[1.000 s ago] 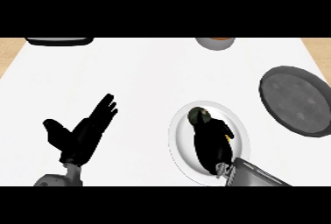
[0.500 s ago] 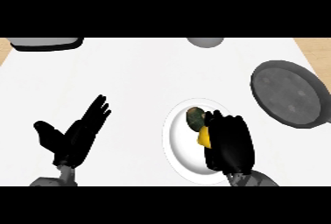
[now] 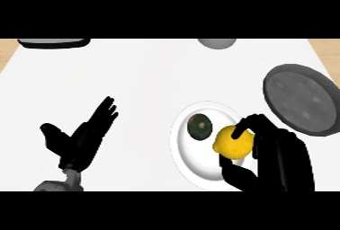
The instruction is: Pick the lemon from the plate and place it in the pan
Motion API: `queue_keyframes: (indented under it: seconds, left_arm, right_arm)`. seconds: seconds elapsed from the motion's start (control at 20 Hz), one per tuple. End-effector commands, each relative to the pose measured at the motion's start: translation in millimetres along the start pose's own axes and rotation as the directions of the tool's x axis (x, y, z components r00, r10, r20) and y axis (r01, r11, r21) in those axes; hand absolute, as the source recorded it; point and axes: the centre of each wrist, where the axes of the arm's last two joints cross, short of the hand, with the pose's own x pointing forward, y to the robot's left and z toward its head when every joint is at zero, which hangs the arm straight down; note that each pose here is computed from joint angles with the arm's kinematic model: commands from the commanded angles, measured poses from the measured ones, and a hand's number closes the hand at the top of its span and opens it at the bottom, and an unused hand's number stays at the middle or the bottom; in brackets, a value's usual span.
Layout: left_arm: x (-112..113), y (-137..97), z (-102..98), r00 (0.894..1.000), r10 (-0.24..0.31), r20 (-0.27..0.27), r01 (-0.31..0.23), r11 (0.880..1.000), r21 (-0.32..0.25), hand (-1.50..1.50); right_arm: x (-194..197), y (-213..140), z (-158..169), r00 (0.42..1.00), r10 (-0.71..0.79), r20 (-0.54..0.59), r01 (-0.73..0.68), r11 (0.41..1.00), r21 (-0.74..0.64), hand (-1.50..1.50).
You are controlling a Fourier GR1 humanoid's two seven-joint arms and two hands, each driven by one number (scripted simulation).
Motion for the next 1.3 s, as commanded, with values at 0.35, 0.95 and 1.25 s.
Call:
queue_keyframes:
  seconds: [0.35, 0.95, 1.25]
  left_arm:
    - [0.1, 3.9, 7.6, 1.000, 0.003, 0.005, -0.003, 0.999, -0.033, 0.00]
    - [9.6, 4.2, -13.2, 1.000, -0.018, -0.001, 0.018, 0.998, -0.060, 0.00]
    - [14.8, -22.0, -13.7, 1.000, -0.015, 0.004, 0.015, 0.999, -0.041, 0.00]
  right_arm:
    - [-104.0, -15.2, -44.5, 0.981, -0.167, -0.095, 0.154, 0.980, -0.128, 1.50]
    - [-191.9, 22.6, -128.9, 0.984, -0.030, -0.177, -0.033, 0.938, -0.344, 1.50]
    - [-234.9, 25.2, -166.8, 0.976, -0.072, -0.207, -0.024, 0.904, -0.428, 1.50]
